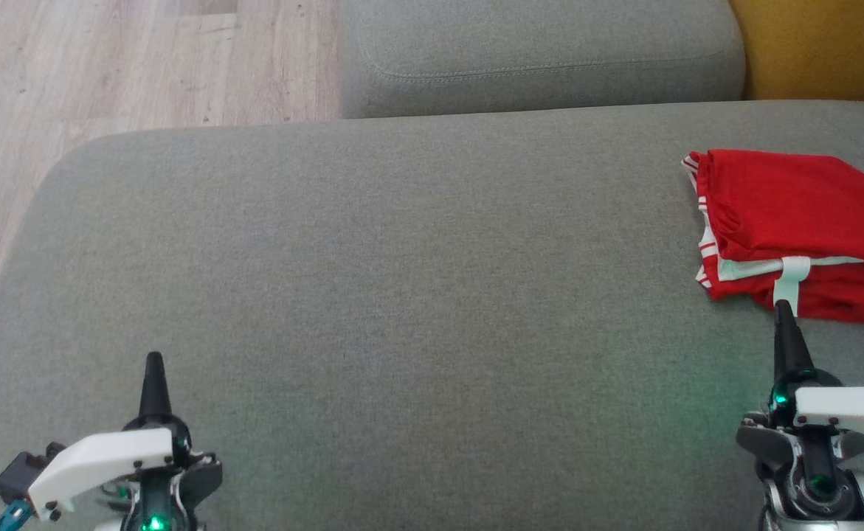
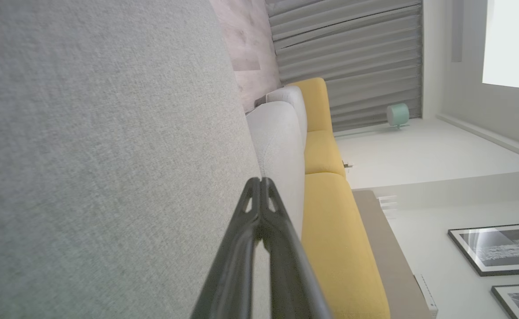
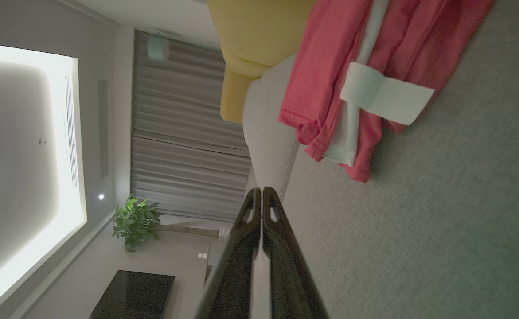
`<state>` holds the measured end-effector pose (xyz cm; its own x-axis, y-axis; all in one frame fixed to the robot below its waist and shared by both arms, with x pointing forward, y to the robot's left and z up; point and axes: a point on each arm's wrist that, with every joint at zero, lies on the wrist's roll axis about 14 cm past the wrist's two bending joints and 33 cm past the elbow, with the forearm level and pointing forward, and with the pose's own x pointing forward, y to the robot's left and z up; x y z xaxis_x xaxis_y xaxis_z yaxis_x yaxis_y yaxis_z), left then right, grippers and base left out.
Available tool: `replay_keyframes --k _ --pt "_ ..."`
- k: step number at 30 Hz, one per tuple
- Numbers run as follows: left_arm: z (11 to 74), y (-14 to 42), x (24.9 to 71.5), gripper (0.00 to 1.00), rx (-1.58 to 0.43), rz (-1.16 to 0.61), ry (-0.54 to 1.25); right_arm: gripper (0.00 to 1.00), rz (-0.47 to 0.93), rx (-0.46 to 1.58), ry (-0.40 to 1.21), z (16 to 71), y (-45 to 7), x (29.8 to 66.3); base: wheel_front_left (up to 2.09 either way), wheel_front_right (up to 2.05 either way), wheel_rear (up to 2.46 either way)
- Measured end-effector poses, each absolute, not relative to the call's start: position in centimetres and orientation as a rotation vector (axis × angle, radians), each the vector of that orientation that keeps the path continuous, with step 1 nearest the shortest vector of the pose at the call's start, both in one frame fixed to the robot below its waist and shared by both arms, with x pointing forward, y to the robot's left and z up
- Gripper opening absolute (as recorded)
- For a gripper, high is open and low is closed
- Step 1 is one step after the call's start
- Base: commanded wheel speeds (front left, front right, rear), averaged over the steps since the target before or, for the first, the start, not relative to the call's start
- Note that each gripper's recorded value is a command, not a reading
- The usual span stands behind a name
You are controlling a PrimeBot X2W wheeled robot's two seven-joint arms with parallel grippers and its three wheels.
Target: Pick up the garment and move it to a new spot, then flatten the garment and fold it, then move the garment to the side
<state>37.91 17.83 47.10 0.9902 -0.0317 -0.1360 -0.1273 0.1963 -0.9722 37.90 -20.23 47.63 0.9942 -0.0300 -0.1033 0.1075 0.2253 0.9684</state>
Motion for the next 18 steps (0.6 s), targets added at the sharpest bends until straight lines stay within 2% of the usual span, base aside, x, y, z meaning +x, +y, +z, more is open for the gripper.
replay_keyframes --k 18 --pt "47.97 18.51 37.99 0.0 -1.536 0.047 0.099 0.0 -0.082 1.526 0.039 48.29 -20.63 38.0 0.0 0.0 0.0"
